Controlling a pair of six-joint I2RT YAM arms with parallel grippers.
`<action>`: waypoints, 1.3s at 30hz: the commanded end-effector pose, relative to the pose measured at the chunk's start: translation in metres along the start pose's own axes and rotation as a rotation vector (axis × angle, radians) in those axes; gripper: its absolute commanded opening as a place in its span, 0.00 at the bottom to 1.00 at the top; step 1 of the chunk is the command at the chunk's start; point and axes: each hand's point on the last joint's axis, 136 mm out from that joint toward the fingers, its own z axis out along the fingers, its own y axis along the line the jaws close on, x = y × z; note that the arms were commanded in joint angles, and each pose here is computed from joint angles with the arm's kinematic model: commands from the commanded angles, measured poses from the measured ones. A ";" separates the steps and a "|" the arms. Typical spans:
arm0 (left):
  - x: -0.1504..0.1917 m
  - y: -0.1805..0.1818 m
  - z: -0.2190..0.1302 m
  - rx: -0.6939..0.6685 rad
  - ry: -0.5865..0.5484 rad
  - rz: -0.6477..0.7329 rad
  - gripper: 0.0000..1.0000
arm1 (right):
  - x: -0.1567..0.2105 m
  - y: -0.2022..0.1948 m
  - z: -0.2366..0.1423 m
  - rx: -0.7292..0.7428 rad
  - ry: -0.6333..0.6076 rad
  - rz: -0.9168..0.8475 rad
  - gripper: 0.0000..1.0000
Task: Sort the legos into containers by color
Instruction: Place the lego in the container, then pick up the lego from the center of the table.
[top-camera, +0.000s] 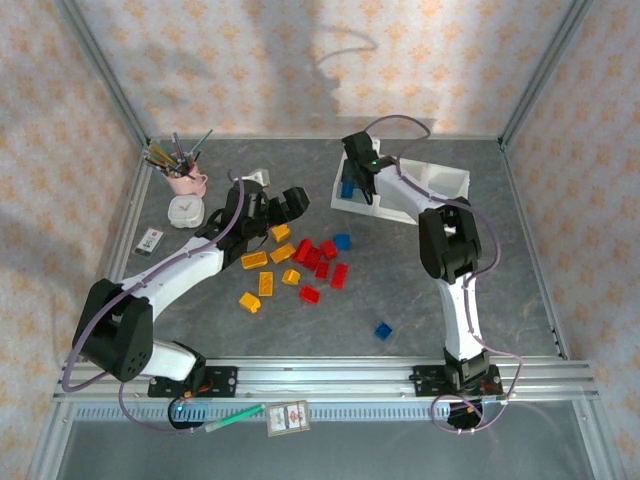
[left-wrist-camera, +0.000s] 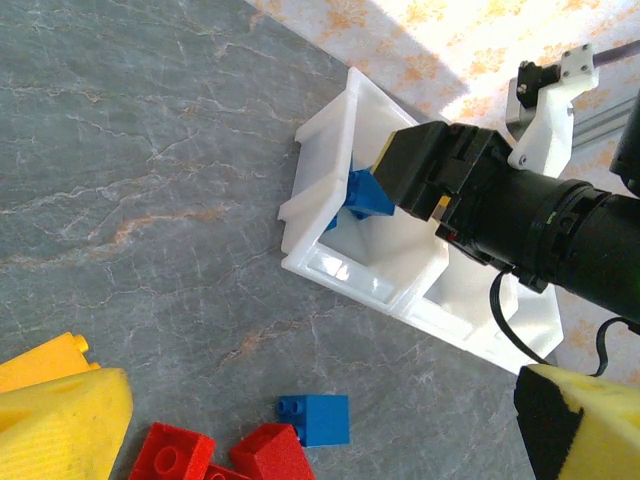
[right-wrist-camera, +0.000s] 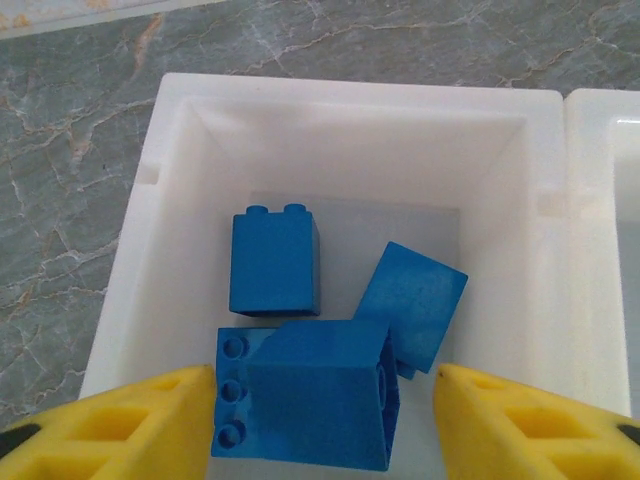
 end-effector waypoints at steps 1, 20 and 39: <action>-0.014 -0.010 -0.003 0.023 -0.023 0.023 0.99 | -0.019 0.002 -0.026 -0.015 -0.032 -0.002 0.61; 0.020 0.009 -0.032 0.022 0.038 -0.002 0.99 | 0.083 -0.006 -0.099 -0.121 0.102 0.027 0.71; 0.051 0.040 -0.041 -0.019 0.048 -0.070 0.99 | 0.158 0.015 -0.085 -0.101 0.195 0.074 0.80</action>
